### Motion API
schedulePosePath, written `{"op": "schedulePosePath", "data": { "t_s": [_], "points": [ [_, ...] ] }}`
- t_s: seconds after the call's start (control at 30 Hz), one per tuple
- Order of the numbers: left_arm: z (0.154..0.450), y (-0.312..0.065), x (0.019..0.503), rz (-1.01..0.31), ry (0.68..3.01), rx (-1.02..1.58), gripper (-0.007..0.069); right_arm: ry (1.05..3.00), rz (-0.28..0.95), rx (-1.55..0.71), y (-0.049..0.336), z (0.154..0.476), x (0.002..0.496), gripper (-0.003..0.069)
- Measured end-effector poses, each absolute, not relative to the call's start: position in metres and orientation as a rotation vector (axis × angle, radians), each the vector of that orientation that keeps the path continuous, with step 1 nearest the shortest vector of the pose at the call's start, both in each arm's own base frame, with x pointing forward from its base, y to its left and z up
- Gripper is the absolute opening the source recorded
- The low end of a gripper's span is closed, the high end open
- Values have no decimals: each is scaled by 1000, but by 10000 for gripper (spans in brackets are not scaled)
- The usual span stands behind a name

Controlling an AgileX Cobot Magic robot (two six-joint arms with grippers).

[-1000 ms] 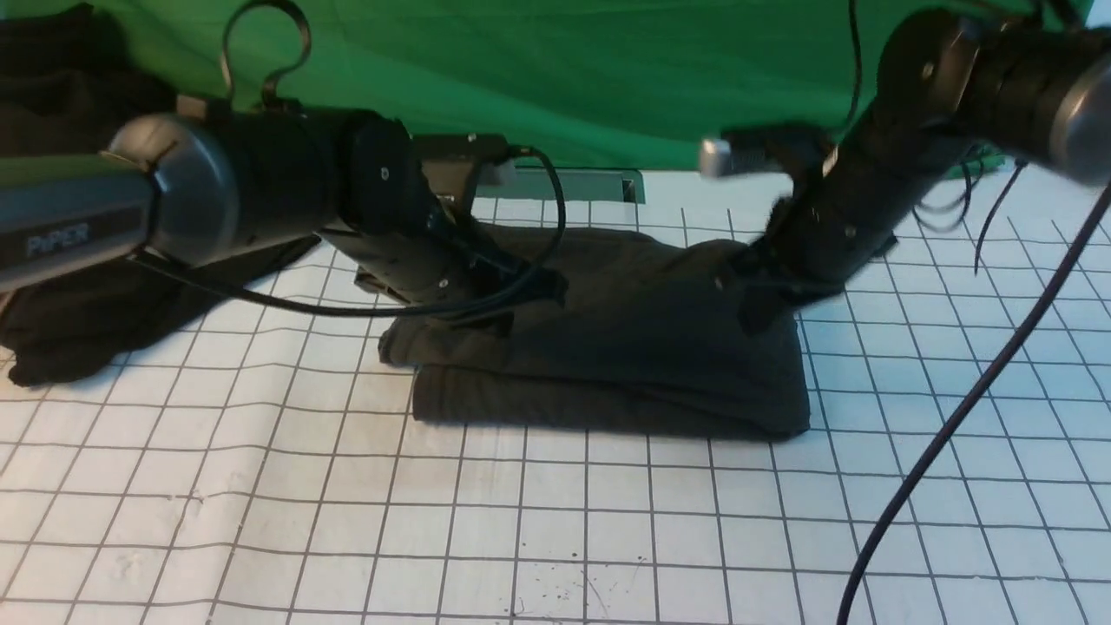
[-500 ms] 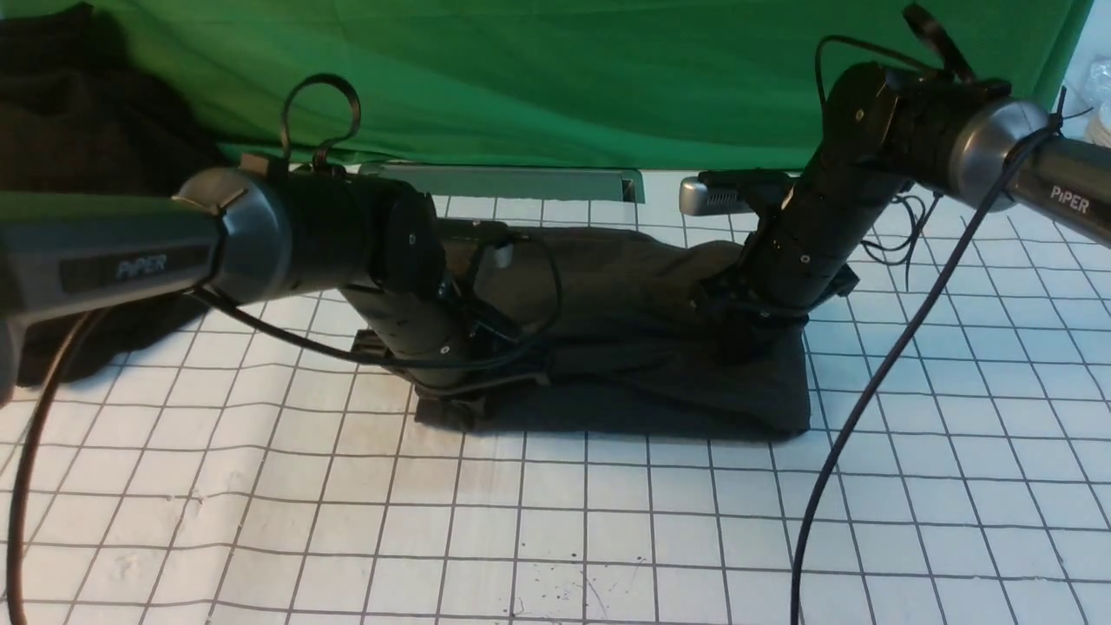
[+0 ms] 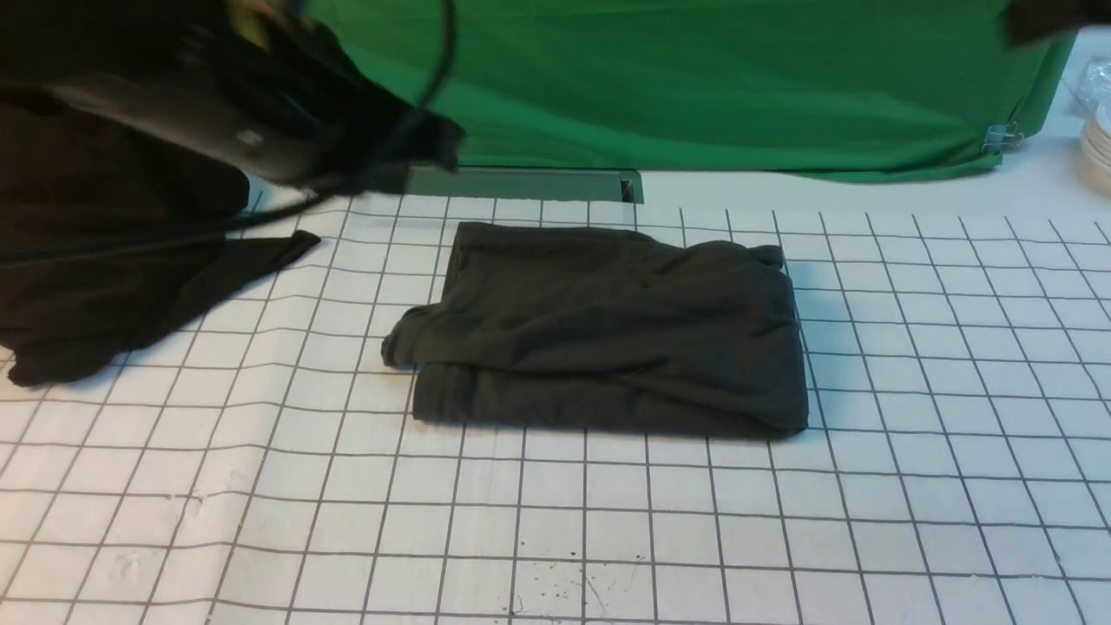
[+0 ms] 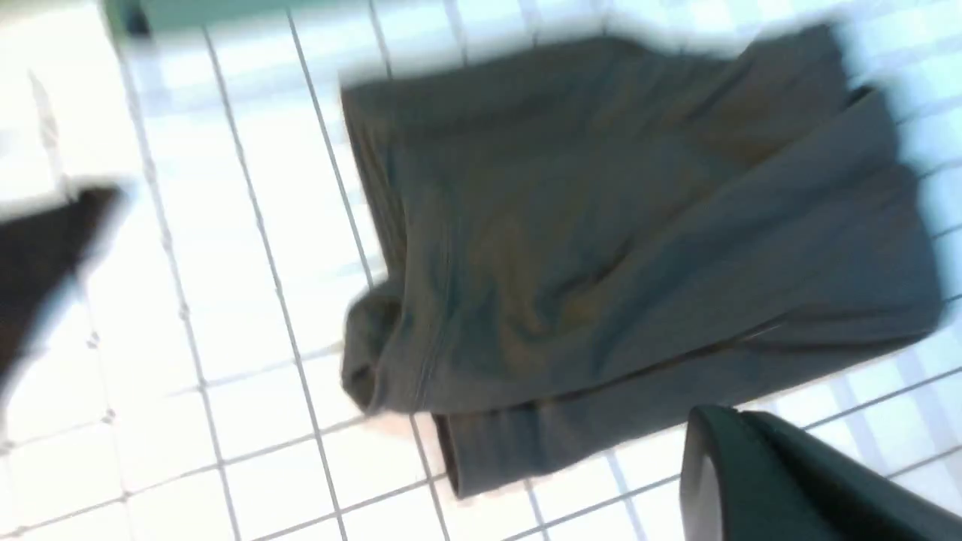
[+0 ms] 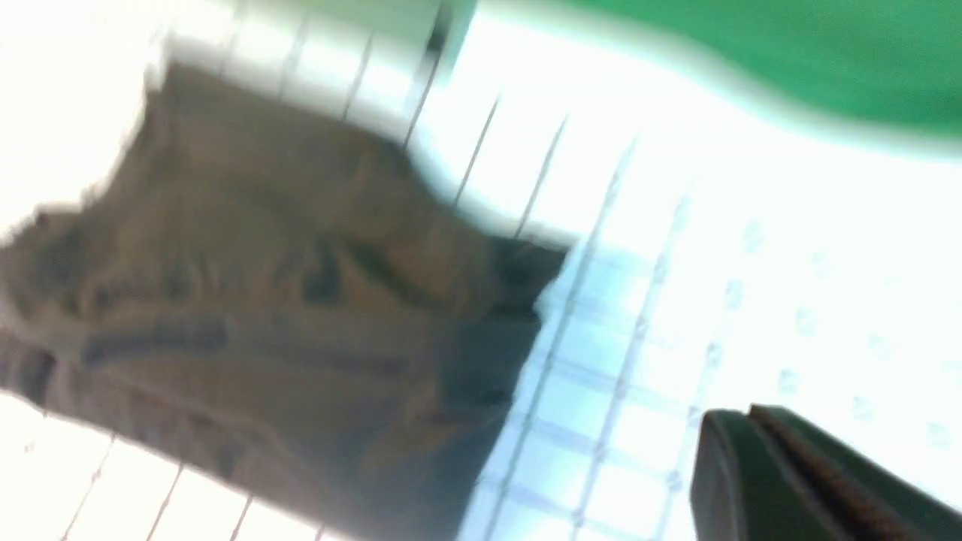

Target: Fold a long-sleeved shirt over a white checkered tablecloth.

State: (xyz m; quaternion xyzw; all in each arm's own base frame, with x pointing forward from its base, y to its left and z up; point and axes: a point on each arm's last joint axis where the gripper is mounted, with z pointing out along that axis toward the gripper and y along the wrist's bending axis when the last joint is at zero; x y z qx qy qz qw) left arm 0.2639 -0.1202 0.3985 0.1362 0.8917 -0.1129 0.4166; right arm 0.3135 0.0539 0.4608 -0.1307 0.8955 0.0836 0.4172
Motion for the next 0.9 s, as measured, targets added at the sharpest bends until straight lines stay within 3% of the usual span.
{"op": "schedulePosePath", "data": {
  "t_s": [0.07,0.13,0.33,0.43,0.67,0.9],
  "points": [
    [424,-104,230,-308,2140,326,-3,2056,172,-334,46,496,261,-4],
    [433,-93,204,-324,2078,309,-3,1896,147,-318,40,510,219,-4],
    [435,-62,138,-436,1884,186,-3,1447,113,-181,22,504,129,-4],
    [430,-57,128,-483,1856,132,-3,1407,114,-157,20,492,122,-4],
    [412,-67,150,-498,1988,69,-3,1586,130,-176,24,461,145,-3],
    [381,-91,257,-398,2306,-16,-3,2138,188,-303,37,425,188,-3]
  ]
}}
